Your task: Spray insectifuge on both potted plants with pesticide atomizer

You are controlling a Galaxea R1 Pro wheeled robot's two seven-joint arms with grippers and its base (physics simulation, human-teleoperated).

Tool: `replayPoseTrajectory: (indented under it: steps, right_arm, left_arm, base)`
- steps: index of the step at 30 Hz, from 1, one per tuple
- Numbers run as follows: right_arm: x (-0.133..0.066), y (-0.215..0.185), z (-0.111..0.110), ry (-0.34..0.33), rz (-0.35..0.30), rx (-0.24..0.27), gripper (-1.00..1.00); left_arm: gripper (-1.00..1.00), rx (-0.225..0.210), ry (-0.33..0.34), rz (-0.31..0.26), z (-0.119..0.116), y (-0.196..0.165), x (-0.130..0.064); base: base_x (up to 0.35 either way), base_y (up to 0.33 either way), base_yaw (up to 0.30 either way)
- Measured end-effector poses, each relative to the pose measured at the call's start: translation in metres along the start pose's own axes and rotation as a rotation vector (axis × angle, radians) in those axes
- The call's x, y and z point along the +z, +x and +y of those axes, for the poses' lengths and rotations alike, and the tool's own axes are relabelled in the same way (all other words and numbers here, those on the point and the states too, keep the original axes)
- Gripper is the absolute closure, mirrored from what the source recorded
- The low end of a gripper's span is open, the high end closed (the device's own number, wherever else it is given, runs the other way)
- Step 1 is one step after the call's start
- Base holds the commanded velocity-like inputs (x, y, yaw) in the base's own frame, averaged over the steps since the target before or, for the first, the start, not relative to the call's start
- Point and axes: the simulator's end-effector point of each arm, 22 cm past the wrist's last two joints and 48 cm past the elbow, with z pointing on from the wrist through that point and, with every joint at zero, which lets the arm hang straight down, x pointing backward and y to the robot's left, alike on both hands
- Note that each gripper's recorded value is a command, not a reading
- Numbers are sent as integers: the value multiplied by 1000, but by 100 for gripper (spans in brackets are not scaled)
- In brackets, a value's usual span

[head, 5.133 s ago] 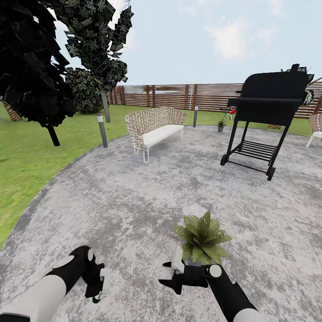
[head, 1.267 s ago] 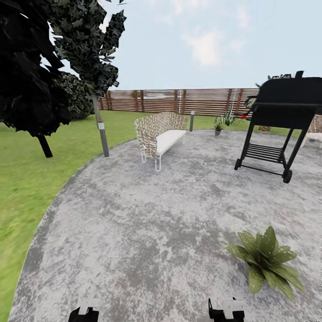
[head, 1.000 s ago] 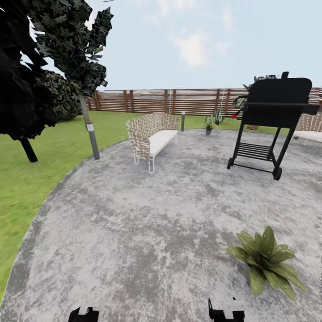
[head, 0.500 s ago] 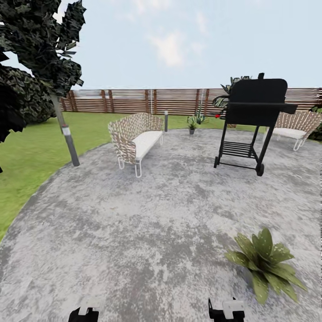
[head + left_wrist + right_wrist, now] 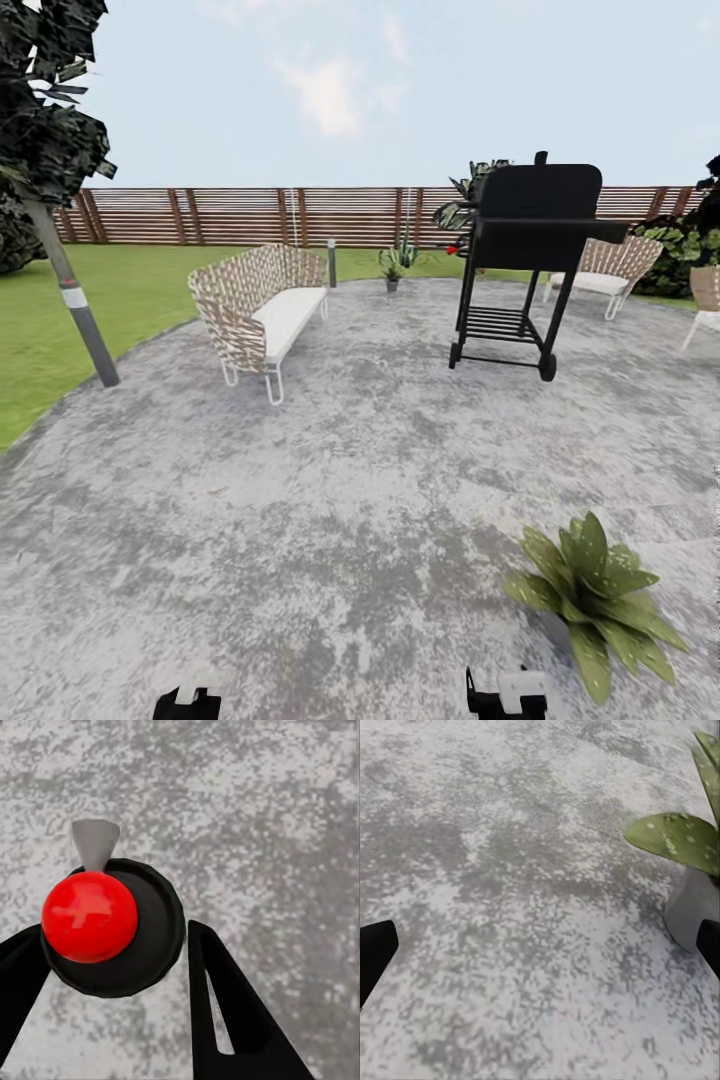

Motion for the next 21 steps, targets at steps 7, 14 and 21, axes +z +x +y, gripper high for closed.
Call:
replayPoseTrajectory:
  steps: [7,14,21]
  right_arm:
    - [0,0,0,0,0,0,-100]
    - [0,0,1,-1,0,1,-100]
    - [0,0,1,-1,0,1,-100]
  left_arm:
    - [100,1,0,0,0,0,0]
    - [100,0,-1,0,0,0,0]
    - [100,-1,-1,-1,0,0,0]
  base:
    - [294,109,-265]
    - [295,75,-265]
    - [299,12,-152]
